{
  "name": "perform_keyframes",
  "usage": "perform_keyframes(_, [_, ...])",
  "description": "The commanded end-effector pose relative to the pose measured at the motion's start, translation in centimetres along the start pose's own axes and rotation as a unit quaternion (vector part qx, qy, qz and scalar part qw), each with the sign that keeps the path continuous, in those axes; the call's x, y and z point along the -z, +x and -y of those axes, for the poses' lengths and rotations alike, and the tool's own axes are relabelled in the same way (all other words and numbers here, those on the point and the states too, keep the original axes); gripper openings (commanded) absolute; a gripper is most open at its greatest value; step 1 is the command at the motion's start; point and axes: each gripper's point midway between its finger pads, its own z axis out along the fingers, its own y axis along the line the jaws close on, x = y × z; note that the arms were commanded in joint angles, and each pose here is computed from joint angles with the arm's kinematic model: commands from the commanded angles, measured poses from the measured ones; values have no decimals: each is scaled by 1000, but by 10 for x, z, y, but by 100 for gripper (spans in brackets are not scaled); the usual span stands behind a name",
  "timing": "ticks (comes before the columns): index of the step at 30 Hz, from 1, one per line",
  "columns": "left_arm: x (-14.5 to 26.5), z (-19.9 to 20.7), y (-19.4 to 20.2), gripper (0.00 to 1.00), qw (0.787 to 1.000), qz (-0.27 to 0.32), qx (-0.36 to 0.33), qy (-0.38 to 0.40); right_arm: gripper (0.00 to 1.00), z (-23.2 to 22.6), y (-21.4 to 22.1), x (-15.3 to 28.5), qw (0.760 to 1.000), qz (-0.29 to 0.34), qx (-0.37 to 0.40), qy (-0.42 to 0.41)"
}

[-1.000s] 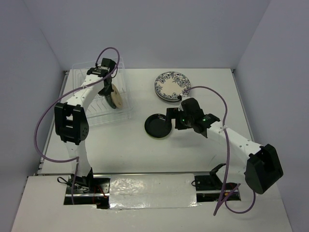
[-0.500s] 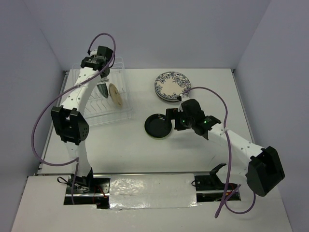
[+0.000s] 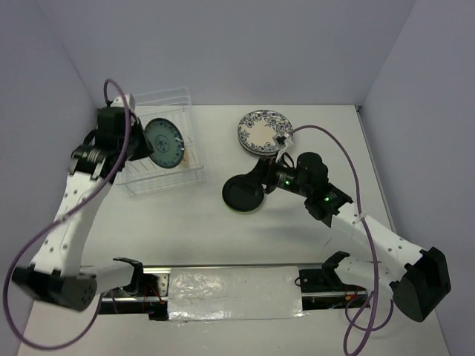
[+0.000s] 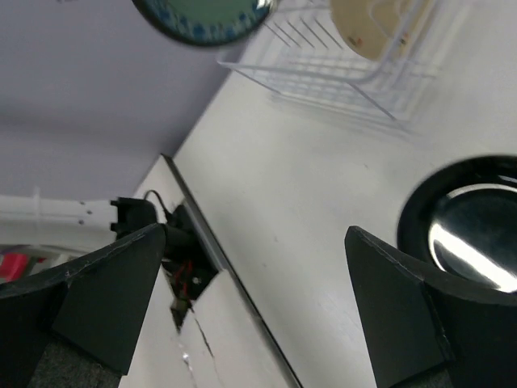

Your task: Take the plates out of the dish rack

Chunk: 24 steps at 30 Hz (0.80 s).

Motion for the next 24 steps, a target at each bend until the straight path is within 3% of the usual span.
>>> perform_keyframes(1, [51,84,4,0,959,33,12,280,100,-37,-43,-10,998,58,6,-18])
perform_keyframes(2, [58,102,31,0,938,-7,14,348,100,-42,-60,-13,997,73,10,4])
perform_keyframes(3, [69,113,28,0,921,9,12,389,100,-32,-56,-18,996,69,13,48])
perform_keyframes(9, [109,138,60,0,852,-26,7,522,100,-30,-50,-49,996,49,24,76])
perform_keyframes(12, [112,139,70,0,841,-38,3,540,96,-15,-45,-52,993,52,14,104])
perform_keyframes(16, [100,137,80,0,846,-54,5,531,86,-3,-40,-43,990,80,14,114])
perform_keyframes(18, [95,138,87,0,842,-69,15,535,72,-3,-40,-34,989,95,21,108])
perform_keyframes(20, [96,143,85,2,832,-63,19,552,47,-11,-47,-27,991,108,25,77])
perform_keyframes(21, [91,143,87,5,834,-66,25,547,8,-10,-42,-25,992,102,25,67])
perform_keyframes(22, [87,142,88,12,837,-67,27,542,0,-10,-42,-23,993,100,22,57])
perform_keyframes(23, [79,141,90,39,845,-71,29,530,0,-10,-42,-18,993,105,22,52])
perform_keyframes(24, [74,139,86,58,854,-66,27,515,0,-9,-42,-15,993,106,22,49])
